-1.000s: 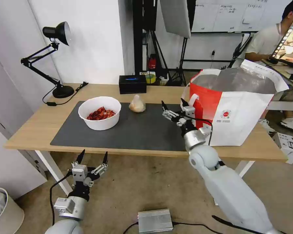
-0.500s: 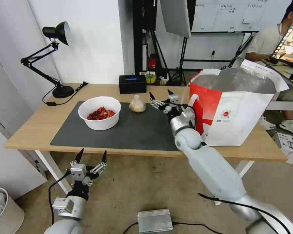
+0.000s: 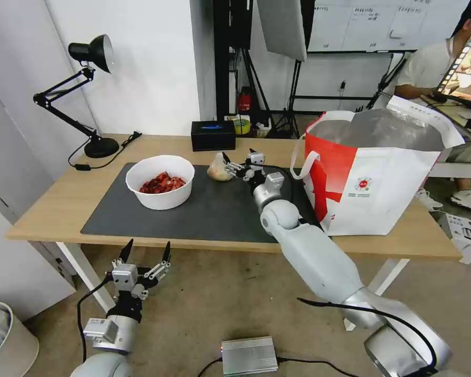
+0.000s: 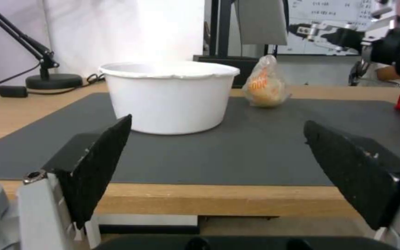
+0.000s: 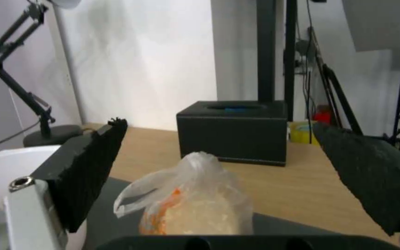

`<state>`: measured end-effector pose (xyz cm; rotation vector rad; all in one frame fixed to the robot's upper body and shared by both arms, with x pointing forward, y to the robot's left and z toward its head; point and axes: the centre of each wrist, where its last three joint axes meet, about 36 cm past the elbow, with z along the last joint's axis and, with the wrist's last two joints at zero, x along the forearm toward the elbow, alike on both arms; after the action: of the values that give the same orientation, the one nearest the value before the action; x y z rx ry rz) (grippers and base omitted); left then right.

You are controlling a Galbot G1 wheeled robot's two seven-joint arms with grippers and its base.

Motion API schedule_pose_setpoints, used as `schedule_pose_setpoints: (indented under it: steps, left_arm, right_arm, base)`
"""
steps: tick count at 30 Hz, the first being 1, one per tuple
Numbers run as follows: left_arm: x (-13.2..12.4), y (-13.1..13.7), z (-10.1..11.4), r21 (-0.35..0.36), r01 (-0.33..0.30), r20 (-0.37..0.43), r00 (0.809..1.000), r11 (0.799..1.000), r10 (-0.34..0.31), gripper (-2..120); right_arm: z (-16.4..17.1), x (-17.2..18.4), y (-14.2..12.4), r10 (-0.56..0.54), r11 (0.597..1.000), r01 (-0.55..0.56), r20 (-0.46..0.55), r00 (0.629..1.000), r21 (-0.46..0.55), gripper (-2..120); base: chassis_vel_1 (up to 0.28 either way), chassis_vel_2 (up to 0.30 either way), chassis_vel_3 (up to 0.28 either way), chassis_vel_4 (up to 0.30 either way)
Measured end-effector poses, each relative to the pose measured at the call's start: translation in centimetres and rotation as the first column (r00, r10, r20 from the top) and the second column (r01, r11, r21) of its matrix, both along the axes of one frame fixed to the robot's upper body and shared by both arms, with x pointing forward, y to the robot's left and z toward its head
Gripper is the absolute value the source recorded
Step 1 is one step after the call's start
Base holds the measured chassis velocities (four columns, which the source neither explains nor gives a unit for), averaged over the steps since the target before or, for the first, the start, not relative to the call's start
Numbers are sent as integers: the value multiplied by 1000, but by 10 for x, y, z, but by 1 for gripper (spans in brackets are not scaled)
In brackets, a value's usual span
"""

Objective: Pick up the trash from the table and place it into the takeout bag.

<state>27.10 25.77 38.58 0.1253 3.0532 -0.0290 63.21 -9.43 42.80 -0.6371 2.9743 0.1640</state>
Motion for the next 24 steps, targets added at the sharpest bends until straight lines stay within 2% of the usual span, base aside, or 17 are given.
schedule_pose_setpoints:
  steps: [12, 24]
  left_arm:
    - [-1, -3, -3, -4, 4, -8, 1000, 1000, -4, 100]
    - [-2, -4, -4, -1, 11, -14, 1000, 1000, -11, 100]
  right_arm:
    - [5, 17, 21, 4, 999, -7, -65, 998, -42, 98]
    - [8, 27, 30, -6, 998, -2, -139, 990, -57, 98]
  base:
    - [0, 0, 0, 0]
    - [0, 0, 0, 0]
